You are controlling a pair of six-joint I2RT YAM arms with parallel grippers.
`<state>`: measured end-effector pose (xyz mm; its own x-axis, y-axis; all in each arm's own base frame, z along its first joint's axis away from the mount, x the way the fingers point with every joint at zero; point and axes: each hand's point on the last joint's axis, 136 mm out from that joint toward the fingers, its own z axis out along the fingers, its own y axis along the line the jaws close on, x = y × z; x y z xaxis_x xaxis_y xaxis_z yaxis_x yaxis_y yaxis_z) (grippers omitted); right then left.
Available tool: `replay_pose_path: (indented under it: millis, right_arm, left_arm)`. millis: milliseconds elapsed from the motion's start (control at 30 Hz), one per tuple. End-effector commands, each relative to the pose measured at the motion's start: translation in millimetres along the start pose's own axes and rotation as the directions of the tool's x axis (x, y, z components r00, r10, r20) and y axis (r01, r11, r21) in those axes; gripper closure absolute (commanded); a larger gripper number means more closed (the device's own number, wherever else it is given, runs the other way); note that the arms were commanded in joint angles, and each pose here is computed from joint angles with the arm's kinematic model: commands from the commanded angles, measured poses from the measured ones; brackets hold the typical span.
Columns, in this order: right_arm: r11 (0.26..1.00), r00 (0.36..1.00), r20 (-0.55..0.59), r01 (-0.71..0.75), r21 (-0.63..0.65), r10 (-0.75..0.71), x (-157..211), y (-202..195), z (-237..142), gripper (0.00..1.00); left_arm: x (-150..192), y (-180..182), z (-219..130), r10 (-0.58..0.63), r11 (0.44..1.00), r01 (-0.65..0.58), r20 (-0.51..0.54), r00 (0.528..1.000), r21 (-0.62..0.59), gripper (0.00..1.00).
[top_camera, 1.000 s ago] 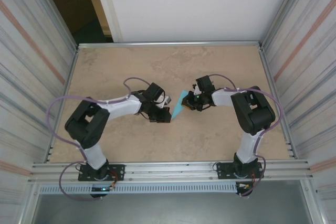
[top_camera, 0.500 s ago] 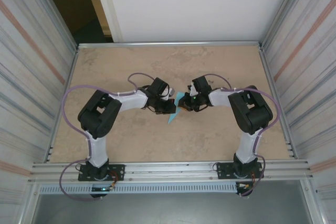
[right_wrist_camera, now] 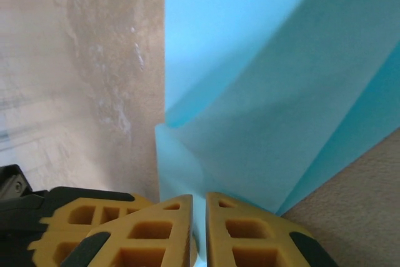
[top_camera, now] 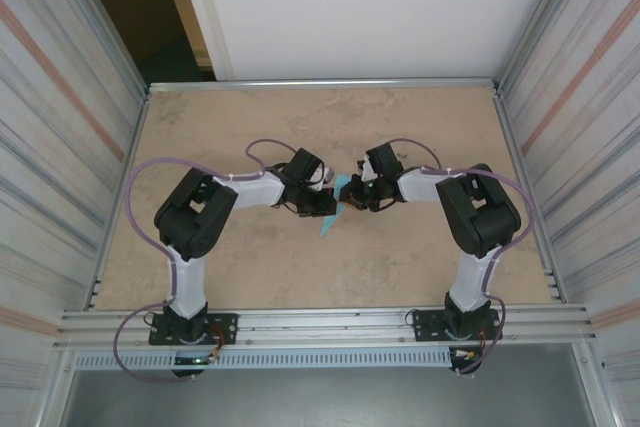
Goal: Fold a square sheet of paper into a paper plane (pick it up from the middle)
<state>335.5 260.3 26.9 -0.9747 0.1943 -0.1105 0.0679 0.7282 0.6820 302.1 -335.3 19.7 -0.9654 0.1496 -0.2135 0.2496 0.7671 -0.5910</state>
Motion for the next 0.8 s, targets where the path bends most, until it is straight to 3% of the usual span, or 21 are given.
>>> replay_pose_path:
  millis: [0, 267, 767]
  right_arm:
    - [0.998, 0.996, 0.070, 0.060, 0.008, -0.060, -13.7, 8.4, -12.3, 0.88]
    - [0.997, 0.998, 0.027, 0.061, 0.056, -0.062, -13.1, -2.4, 1.1, 0.89]
    - [0.996, 0.999, 0.030, 0.021, 0.085, -0.024, -48.4, -36.0, -0.1, 0.89]
  left_arm:
    - [27.2, 32.3, 10.5, -0.047, 0.993, 0.040, -0.065, 0.997, -0.107, 1.00]
    - [27.5, 33.0, 10.7, -0.047, 0.993, 0.039, -0.073, 0.996, -0.113, 1.00]
    - [39.4, 38.8, 9.4, -0.075, 0.988, 0.058, -0.120, 0.990, -0.142, 1.00]
